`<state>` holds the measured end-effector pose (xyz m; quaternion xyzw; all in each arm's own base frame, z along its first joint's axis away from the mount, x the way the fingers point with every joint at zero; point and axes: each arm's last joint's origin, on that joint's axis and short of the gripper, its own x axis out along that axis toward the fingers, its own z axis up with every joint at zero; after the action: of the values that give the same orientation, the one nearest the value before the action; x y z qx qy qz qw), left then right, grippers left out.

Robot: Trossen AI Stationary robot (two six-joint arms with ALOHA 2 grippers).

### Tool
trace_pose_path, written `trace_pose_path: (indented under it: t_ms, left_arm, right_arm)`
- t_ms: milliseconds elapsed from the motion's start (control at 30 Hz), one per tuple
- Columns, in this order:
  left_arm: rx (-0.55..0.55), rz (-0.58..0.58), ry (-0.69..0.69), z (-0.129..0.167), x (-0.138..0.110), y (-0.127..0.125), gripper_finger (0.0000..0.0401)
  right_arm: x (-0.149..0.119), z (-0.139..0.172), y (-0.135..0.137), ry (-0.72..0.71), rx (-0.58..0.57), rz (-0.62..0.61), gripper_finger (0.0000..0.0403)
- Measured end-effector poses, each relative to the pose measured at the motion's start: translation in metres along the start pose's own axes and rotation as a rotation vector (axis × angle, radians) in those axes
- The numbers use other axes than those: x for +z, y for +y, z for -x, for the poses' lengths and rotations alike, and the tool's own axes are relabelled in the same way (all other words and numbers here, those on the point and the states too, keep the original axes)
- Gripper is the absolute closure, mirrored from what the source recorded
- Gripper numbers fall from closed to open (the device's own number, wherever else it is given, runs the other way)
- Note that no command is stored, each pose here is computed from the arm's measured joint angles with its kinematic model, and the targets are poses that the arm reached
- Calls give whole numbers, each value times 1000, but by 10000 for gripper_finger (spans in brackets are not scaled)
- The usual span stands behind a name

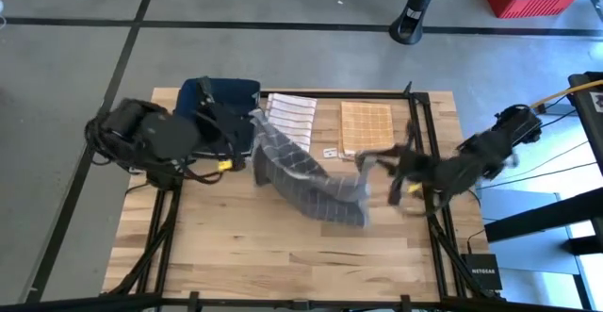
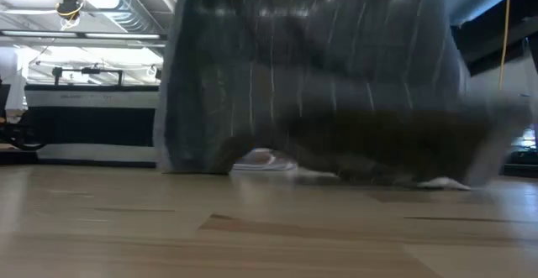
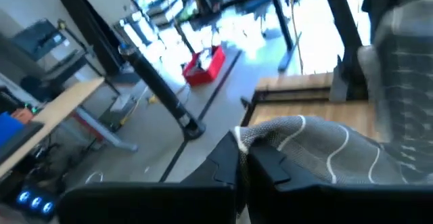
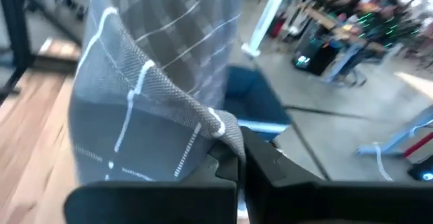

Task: Fold towel
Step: Fold the gray towel

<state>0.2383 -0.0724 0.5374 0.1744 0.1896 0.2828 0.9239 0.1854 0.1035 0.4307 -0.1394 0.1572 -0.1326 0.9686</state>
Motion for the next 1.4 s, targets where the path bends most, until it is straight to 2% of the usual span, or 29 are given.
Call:
trace_pose_path:
  t_ms: [200,367,633,700,800,933,1067,1200,1400]
  left_arm:
    - [33,11,-44,13,1,21,395]
    - [47,42,-50,18,-1,33,399]
    - [-161,5,36,24,-16,24,394]
    - [-239,-14,91,25,-23,22,396]
    - [-413,-42,213,28,-36,18,399]
    - [-543,28,264,28,-39,10,399]
    - [-539,92,293,28,-40,12,400]
    - [-530,150,314,28,-40,12,400]
    - [-521,193,334,26,-40,8,400]
  right_arm:
    - [42,30,-38,-100,-80,-14,399]
    - [60,48,-63,-138,-221,-56,400]
    - [62,53,-71,-119,-301,-49,399]
    - [61,53,-72,-102,-358,-42,400]
    - [60,55,-75,-84,-436,-34,400]
    - [60,55,-76,-78,-448,-15,401]
    - [59,55,-75,-74,-434,-2,401]
    - [49,54,-73,-45,-370,5,401]
    - [23,49,-64,101,-229,-41,402]
